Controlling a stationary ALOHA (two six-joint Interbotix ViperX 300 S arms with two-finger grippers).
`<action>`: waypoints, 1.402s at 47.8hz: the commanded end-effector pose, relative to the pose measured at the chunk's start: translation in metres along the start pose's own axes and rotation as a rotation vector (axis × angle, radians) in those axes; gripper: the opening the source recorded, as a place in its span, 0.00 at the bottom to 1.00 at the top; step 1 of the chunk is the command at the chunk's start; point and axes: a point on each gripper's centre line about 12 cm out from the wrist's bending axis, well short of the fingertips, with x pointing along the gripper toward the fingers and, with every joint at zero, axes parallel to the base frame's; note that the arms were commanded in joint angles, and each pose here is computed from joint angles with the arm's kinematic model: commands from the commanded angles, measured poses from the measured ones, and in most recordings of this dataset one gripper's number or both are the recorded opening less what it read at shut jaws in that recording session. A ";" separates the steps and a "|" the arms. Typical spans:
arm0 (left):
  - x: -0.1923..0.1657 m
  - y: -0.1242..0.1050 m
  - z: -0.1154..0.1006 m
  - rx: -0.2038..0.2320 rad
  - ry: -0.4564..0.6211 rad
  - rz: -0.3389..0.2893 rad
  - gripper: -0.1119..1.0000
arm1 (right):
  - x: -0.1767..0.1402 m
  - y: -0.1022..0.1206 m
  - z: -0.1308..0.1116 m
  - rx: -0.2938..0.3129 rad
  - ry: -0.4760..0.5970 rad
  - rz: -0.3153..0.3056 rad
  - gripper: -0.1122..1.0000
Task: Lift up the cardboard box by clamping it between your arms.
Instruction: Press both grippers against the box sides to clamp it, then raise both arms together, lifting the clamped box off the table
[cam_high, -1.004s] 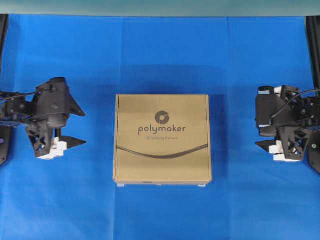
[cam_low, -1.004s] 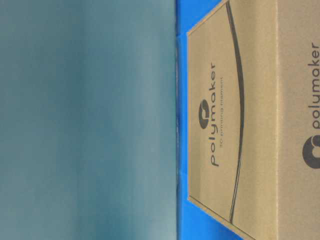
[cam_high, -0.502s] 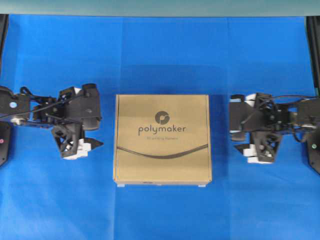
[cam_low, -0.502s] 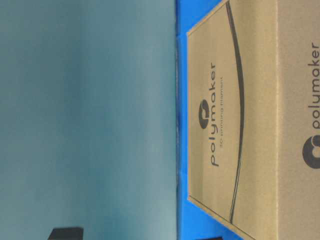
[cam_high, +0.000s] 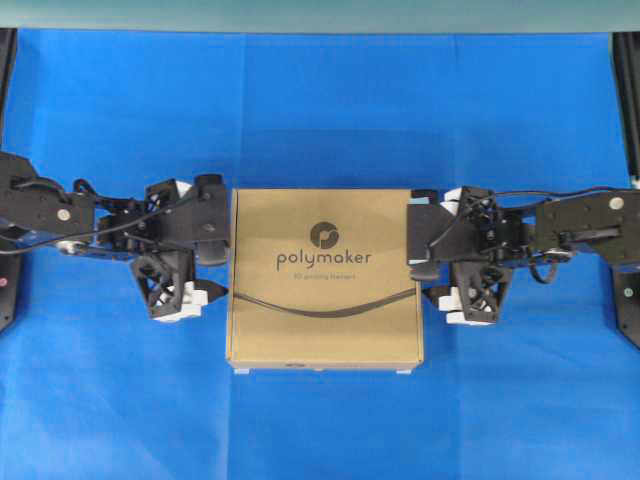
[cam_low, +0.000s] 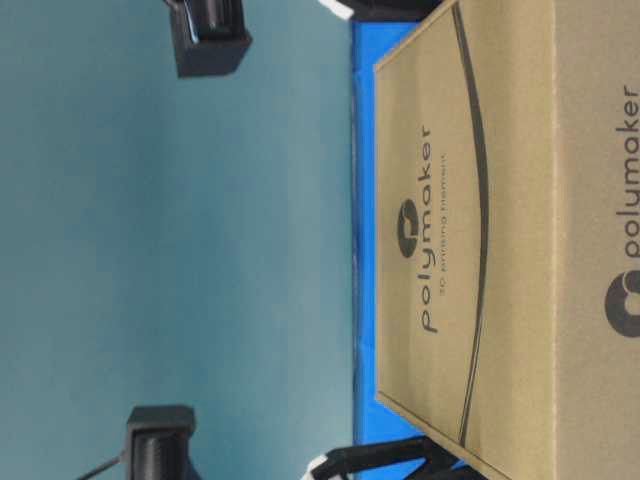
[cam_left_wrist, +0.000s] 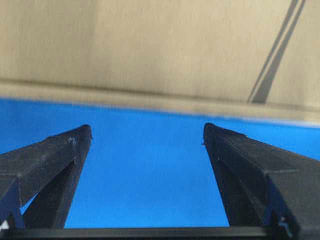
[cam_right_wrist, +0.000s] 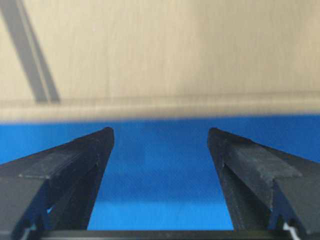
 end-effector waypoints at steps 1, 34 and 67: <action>0.002 -0.001 0.012 0.008 -0.026 -0.002 0.89 | -0.001 -0.001 0.014 -0.005 -0.035 -0.001 0.99; -0.007 0.001 0.030 0.001 -0.072 0.002 0.89 | -0.008 0.000 0.035 0.024 -0.045 0.005 0.99; -0.137 0.002 0.130 0.003 -0.161 0.012 0.89 | -0.148 -0.004 0.102 0.031 -0.039 0.015 0.99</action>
